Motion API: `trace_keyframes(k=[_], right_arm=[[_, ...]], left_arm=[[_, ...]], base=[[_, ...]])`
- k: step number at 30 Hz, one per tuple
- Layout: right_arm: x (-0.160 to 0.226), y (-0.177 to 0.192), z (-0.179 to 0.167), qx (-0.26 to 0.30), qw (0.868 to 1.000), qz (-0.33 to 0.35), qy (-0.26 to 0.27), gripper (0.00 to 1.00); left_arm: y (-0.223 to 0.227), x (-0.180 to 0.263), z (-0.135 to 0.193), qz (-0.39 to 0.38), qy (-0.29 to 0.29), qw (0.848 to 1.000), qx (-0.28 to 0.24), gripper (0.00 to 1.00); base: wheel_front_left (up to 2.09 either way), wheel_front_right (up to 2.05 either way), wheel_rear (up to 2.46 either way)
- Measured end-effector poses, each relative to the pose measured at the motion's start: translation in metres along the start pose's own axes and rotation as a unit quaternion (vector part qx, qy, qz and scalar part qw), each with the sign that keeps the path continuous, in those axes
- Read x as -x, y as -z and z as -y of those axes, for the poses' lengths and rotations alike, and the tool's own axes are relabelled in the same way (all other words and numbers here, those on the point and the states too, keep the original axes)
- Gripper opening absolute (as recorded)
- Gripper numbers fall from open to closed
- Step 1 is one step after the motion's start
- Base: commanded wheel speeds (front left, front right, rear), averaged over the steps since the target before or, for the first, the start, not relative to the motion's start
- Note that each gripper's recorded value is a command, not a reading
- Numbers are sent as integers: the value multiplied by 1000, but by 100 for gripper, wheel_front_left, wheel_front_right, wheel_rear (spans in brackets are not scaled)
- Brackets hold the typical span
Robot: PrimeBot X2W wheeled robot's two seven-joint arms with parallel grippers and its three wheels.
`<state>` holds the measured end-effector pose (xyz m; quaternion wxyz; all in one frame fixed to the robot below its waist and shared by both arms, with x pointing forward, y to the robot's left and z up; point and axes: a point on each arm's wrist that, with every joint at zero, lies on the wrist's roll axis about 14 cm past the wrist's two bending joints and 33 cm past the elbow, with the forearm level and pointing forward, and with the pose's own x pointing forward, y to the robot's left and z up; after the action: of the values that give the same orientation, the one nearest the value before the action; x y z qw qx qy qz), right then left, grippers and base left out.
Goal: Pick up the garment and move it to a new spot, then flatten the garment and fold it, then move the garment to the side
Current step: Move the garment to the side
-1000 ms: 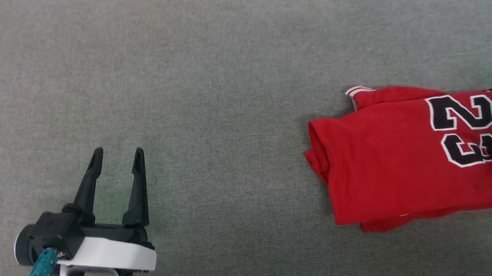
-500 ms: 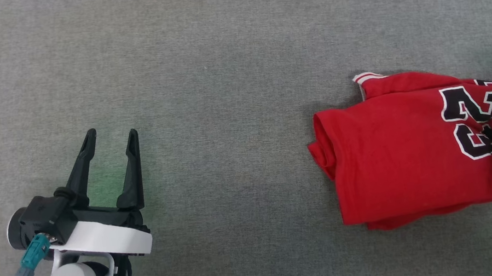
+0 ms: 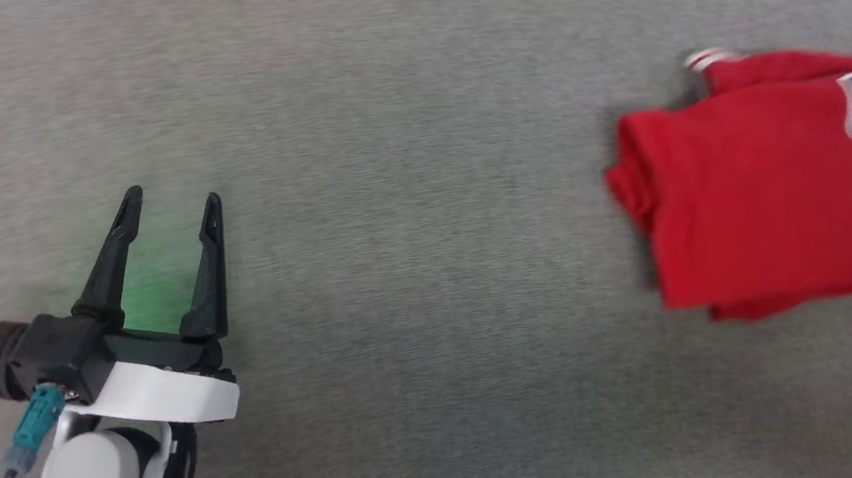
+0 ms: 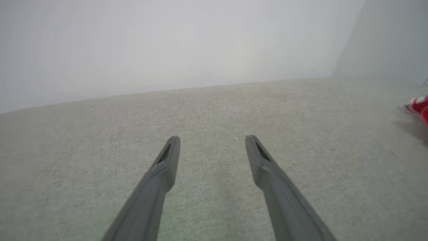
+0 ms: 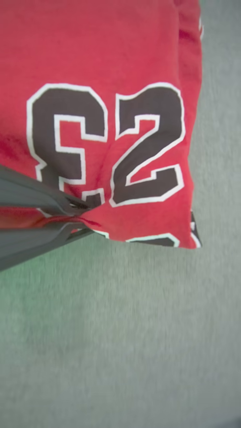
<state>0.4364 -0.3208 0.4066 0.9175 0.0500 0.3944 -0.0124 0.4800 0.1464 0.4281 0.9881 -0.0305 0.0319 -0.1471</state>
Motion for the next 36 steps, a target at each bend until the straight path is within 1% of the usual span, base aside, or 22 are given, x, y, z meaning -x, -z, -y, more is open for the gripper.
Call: trace_keyframes(k=[3,7,12,15,18,22,25,31,36], right_arm=[[11,-4,40,-28,998,21,51,0],[27,-13,95,-62,988,58,126,0],[33,-20,138,-80,974,91,192,0],[33,-24,161,-76,965,101,229,0],[35,-31,183,-52,955,108,270,0],[29,-39,199,-32,945,115,304,0],[18,-36,203,-22,943,111,314,0],[8,-43,209,8,936,119,330,0],[4,-42,213,12,933,122,339,0]], left_arm=[[7,-14,13,-4,35,999,-8,100],[10,-38,29,5,80,997,-21,100],[7,-69,48,32,129,991,-27,100],[7,-86,60,46,156,986,-29,100],[5,-101,74,64,179,981,-25,100],[4,-115,87,81,202,976,-21,100],[5,-123,92,88,210,974,-18,100],[6,-129,98,91,219,971,-16,100],[7,-130,100,90,220,971,-16,100]], base=[[0,0,0],[0,0,0],[0,0,0],[0,0,0],[0,0,0],[0,0,0],[0,0,0],[0,0,0],[0,0,0]])
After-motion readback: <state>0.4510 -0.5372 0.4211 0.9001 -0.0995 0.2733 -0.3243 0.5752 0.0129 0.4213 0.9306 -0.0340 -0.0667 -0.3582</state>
